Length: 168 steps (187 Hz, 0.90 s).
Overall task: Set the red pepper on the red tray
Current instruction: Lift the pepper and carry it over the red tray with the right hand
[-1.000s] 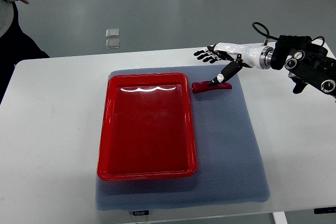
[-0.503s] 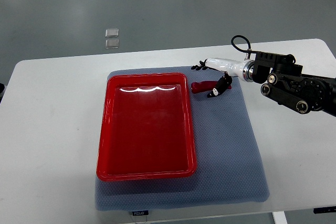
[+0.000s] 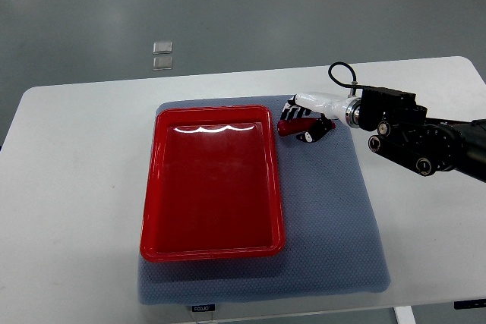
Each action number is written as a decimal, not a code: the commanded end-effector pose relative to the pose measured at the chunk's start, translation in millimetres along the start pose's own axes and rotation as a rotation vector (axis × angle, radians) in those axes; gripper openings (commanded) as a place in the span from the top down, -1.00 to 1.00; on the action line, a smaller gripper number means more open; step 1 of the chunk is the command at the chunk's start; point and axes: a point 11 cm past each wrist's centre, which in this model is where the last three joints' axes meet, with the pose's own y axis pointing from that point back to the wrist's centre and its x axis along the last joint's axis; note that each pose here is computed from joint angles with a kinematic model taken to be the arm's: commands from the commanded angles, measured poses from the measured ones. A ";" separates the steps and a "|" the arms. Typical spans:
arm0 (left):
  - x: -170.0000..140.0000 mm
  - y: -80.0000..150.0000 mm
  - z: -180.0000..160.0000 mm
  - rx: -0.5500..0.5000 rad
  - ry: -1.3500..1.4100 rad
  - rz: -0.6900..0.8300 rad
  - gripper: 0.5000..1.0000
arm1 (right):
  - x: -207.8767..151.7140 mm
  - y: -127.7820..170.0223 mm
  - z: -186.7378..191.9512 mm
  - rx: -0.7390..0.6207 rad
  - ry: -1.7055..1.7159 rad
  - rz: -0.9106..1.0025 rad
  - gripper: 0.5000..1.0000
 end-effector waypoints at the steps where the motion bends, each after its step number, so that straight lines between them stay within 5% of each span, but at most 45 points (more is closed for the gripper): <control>1: 0.1 0.0 -0.1 0.000 0.001 0.000 -1.00 | -2.0 -0.1 0.3 -0.001 0.013 -0.007 0.78; 11: 0.6 0.0 -0.2 0.000 0.001 0.002 -1.00 | -0.3 0.1 0.4 -0.002 0.018 -0.005 1.00; 68: 1.1 0.0 -0.3 0.001 0.001 0.003 -1.00 | 41.6 16.4 6.8 -0.007 0.043 0.019 1.00; 83: 0.6 0.0 -0.3 0.001 -0.001 0.002 -1.00 | 75.4 25.9 -17.9 0.053 0.072 0.038 1.00; 116: -0.5 0.0 -0.2 0.000 -0.001 -0.001 -1.00 | 88.8 22.1 -46.2 0.107 0.082 0.050 1.00; 124: -0.5 0.0 -0.2 0.000 -0.001 -0.001 -1.00 | 77.1 5.4 -91.7 0.198 0.074 0.028 1.00; 168: 0.0 0.0 -1.1 0.002 -0.001 0.000 -1.00 | 34.7 -32.1 -176.1 0.317 0.071 -0.032 1.00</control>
